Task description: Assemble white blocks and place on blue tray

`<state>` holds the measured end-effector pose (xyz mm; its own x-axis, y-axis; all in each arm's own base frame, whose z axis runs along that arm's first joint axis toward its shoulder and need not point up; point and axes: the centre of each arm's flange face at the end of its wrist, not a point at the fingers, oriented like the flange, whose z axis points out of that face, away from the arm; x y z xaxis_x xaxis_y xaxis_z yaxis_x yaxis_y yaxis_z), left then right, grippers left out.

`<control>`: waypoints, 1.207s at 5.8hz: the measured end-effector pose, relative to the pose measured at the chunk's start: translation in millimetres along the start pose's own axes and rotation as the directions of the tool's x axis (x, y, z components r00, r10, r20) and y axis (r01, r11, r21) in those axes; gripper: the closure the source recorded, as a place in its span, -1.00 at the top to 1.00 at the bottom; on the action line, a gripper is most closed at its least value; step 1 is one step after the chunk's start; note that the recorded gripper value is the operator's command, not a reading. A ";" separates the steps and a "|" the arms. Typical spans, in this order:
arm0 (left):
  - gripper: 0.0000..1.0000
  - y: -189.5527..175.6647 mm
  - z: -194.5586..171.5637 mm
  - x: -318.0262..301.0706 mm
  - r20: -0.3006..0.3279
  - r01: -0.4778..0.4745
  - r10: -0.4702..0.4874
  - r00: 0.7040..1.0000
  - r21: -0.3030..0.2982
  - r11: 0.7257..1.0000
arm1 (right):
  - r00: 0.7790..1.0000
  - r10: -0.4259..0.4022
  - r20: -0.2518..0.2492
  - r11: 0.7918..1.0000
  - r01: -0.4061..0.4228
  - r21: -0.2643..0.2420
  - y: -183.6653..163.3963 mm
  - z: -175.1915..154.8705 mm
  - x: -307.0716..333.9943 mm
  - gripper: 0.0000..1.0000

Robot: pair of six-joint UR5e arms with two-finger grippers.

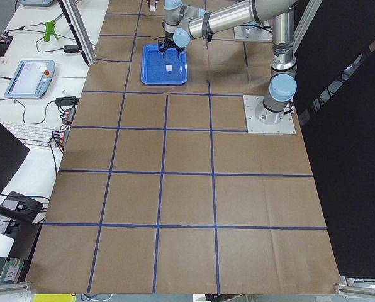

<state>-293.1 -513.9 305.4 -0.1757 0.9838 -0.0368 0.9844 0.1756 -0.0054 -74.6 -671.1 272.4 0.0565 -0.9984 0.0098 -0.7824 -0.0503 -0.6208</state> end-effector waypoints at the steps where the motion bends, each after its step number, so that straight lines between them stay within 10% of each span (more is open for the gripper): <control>1: 0.97 17.8 -51.2 7.9 -0.041 0.030 -0.031 0.999 -0.021 0.999 | 1.000 -0.009 0.029 1.000 0.008 0.013 -38.5 22.8 -9.3 -0.46; 3: 0.97 52.5 -135.4 24.9 -0.046 0.217 -0.219 0.975 -0.045 0.975 | 0.999 -0.021 0.037 0.996 0.017 0.088 -99.8 82.0 -29.0 -0.46; 4: 0.97 77.6 -156.4 25.6 -0.030 0.395 -0.397 0.918 -0.048 0.917 | 1.000 -0.018 0.012 0.997 0.017 0.082 -129.7 118.7 -34.4 -0.46; 5: 0.98 98.3 -170.0 17.5 -0.006 0.606 -0.606 0.795 -0.031 0.795 | 0.999 -0.004 -0.034 0.998 0.006 0.065 -163.9 155.4 -40.6 -0.46; 7: 0.99 118.6 -187.9 -2.2 0.020 0.921 -0.923 0.385 0.062 0.386 | 0.994 0.020 -0.108 0.998 -0.013 0.066 -202.4 215.5 -61.4 -0.46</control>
<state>-176.1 -488.2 492.7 -0.9760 0.2160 -0.0290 0.2178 0.9711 -0.0974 213.9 -593.7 228.4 -0.0266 -0.9963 0.0823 -0.7402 -0.0357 -0.6715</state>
